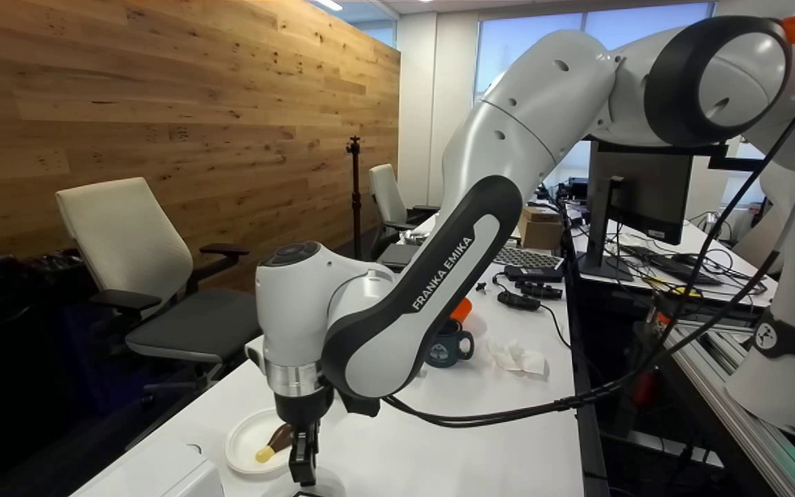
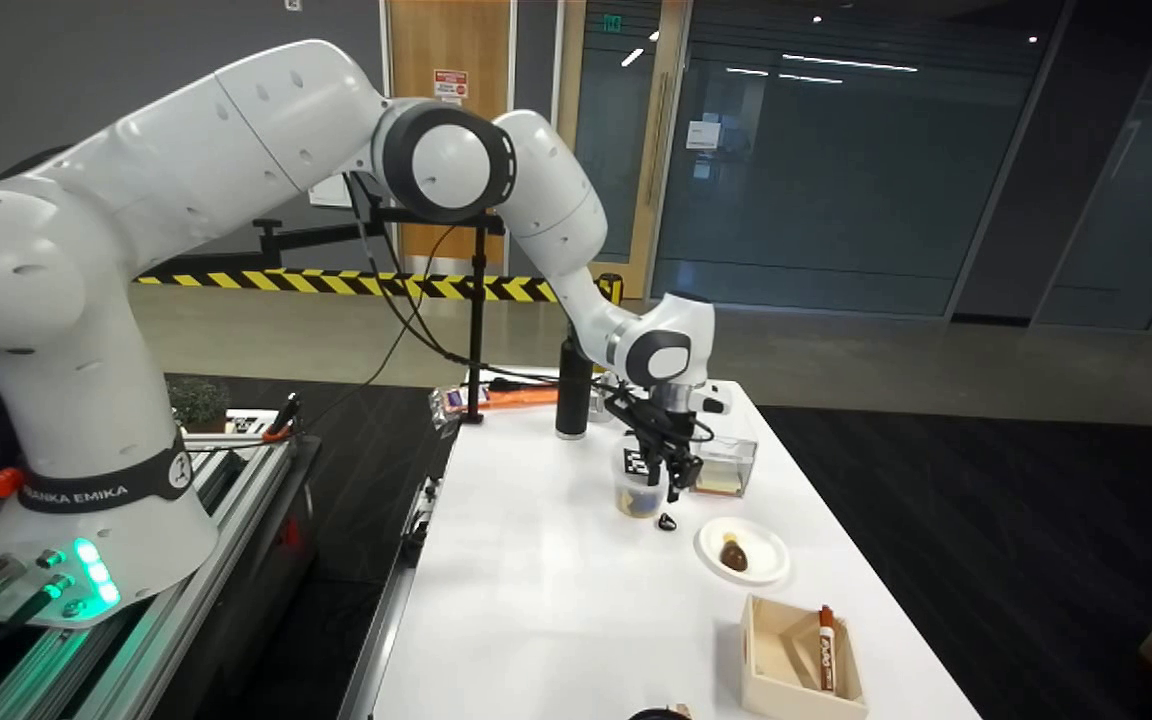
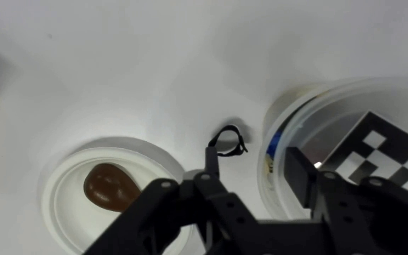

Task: Put the white lid on top of the clear container on the left.

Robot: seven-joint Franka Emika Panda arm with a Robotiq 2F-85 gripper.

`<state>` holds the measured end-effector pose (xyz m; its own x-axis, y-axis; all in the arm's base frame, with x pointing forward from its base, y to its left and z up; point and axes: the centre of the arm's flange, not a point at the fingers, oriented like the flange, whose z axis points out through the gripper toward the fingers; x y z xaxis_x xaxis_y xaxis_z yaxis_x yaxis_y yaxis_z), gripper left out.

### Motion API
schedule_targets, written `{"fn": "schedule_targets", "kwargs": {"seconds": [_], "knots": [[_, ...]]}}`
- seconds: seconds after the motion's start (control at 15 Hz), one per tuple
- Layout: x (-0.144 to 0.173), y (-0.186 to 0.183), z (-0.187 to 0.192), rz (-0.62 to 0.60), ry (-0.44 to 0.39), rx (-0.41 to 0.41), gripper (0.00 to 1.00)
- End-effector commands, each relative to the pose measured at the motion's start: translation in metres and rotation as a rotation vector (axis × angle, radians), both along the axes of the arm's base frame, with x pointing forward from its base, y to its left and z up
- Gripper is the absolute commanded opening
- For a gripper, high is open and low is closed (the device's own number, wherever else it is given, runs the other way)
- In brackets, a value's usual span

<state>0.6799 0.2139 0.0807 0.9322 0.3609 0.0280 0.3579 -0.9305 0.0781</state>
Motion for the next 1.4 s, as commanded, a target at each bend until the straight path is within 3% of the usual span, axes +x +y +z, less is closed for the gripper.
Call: {"fn": "schedule_targets", "kwargs": {"seconds": [0.0, 0.13, 0.2, 0.87, 1.33], "knots": [[0.004, 0.000, 0.000, 0.019, -0.008, -0.029, 0.85], [0.004, 0.000, 0.001, 0.018, -0.008, -0.033, 0.99], [0.004, 0.000, 0.001, 0.019, -0.007, -0.033, 0.99], [0.002, -0.002, 0.021, 0.018, -0.048, -0.050, 1.00], [-0.042, 0.015, 0.060, 0.095, -0.061, -0.062, 1.00]]}}
